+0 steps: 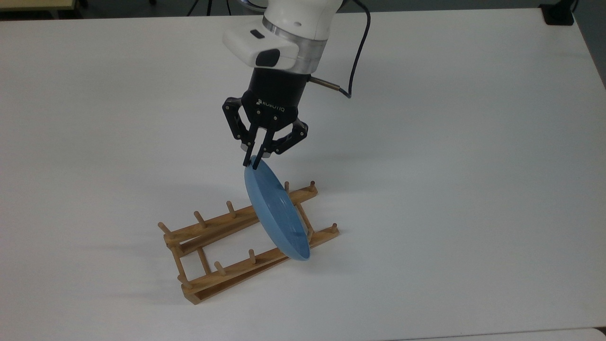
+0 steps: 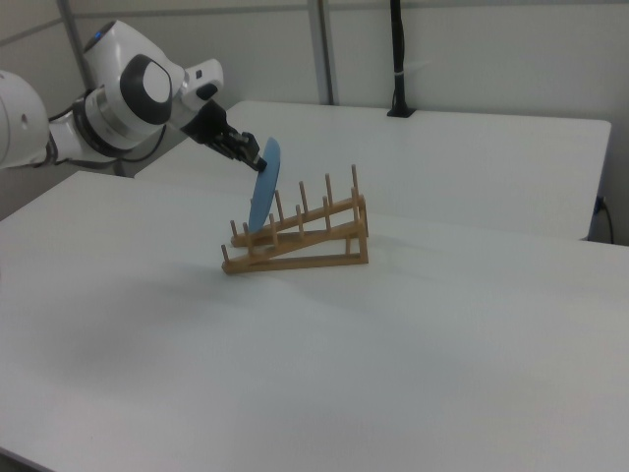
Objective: Pick plate from plate rack
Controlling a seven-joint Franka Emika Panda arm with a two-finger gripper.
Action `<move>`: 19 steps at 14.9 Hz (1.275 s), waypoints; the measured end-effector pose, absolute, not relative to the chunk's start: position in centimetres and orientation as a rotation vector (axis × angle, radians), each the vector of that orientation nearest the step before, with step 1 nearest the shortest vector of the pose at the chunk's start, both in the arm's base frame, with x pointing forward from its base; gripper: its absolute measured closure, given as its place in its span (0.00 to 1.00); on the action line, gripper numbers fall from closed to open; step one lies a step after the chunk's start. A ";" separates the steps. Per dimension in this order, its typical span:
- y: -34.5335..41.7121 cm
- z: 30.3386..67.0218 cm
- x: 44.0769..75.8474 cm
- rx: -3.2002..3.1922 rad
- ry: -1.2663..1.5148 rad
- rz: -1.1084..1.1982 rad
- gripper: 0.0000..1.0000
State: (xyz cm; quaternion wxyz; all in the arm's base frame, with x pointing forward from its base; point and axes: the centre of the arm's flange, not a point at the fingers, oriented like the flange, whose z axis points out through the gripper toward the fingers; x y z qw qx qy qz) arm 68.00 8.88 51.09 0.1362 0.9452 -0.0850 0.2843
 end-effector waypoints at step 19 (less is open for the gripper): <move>7.1 54.1 66.1 2.744 -0.298 0.726 0.34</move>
